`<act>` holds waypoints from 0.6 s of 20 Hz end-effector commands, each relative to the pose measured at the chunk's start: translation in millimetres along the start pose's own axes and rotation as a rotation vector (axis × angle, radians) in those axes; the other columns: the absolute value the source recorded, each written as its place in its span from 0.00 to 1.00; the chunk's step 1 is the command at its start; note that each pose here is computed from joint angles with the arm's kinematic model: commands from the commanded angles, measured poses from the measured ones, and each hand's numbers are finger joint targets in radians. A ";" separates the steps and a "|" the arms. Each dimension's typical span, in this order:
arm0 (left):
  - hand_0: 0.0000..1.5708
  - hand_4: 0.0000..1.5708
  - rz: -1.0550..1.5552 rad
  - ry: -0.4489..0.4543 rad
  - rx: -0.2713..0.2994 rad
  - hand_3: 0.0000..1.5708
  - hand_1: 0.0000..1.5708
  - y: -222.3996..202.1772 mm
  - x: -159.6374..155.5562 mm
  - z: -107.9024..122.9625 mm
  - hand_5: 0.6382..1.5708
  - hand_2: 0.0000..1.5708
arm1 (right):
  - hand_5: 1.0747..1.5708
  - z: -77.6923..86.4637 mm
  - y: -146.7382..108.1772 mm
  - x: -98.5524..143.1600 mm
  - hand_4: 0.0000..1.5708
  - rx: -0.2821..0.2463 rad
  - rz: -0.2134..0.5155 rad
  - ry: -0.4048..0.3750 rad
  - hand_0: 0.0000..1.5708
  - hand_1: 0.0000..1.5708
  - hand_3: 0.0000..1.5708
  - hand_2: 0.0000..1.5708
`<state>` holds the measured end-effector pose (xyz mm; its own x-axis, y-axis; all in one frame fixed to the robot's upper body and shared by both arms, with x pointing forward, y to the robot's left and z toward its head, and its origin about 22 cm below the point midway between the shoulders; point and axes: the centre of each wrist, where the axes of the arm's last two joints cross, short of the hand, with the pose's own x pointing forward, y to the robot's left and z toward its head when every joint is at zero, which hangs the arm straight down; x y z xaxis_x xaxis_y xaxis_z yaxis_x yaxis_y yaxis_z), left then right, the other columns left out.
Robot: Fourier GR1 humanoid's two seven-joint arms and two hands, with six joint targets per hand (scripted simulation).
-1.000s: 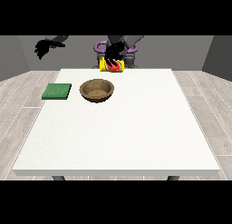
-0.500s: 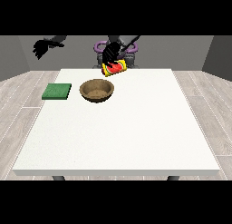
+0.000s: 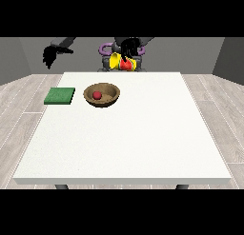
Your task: Pick the cup and pour the ball into the bowl, then pick the bowl and place it on the pad
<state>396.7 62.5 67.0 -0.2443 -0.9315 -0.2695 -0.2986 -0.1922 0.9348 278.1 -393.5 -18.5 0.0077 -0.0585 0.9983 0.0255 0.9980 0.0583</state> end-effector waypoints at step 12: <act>0.00 0.00 1.413 0.323 0.176 0.00 0.00 -19.1 -45.8 66.5 0.99 0.00 | 1.00 -45.1 79.5 17.3 0.16 -0.041 -0.036 -0.134 0.00 0.00 0.00 0.00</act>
<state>367.9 116.6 51.9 -0.1521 -0.5731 0.8053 -0.1607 0.8182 0.5520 313.7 -338.5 -4.6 -0.0979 -0.0922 0.9909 0.0426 0.9944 0.0968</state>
